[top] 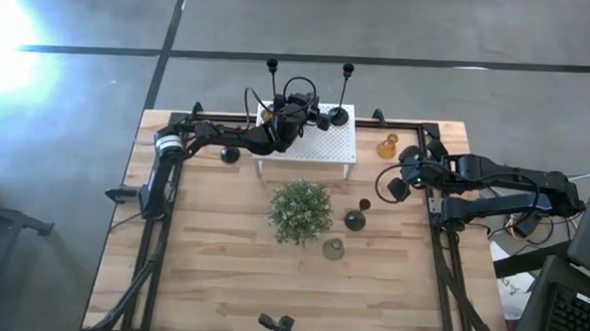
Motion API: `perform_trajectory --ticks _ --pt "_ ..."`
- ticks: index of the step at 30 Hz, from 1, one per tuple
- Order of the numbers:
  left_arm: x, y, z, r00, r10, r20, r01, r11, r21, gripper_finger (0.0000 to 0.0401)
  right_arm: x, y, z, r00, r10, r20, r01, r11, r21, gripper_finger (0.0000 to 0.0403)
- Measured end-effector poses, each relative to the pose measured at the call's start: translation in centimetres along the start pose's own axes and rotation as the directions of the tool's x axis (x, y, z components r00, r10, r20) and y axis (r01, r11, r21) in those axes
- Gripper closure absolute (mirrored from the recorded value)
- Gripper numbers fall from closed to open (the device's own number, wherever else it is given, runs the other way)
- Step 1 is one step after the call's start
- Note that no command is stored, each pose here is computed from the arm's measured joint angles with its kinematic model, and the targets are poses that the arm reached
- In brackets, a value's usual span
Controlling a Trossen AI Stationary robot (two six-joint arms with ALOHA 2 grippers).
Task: Pick & Place candle stick holders
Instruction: Put the bottom green glass candle holder on the shelf
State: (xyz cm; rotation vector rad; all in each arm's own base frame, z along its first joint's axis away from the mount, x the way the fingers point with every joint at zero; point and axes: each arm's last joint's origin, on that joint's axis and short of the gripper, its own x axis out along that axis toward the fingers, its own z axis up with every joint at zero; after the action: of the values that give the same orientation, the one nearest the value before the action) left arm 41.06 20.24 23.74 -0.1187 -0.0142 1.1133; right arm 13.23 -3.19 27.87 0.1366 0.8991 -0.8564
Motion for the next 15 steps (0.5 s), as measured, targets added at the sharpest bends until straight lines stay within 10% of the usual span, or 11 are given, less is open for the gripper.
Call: perform_trajectory --ticks 15 --pt "0.07 0.15 -0.47 0.999 0.009 -0.034 -0.009 1.0 0.009 0.0231 0.01 0.02 0.0 1.0 0.001 0.001 -0.001 1.0 0.0 0.039"
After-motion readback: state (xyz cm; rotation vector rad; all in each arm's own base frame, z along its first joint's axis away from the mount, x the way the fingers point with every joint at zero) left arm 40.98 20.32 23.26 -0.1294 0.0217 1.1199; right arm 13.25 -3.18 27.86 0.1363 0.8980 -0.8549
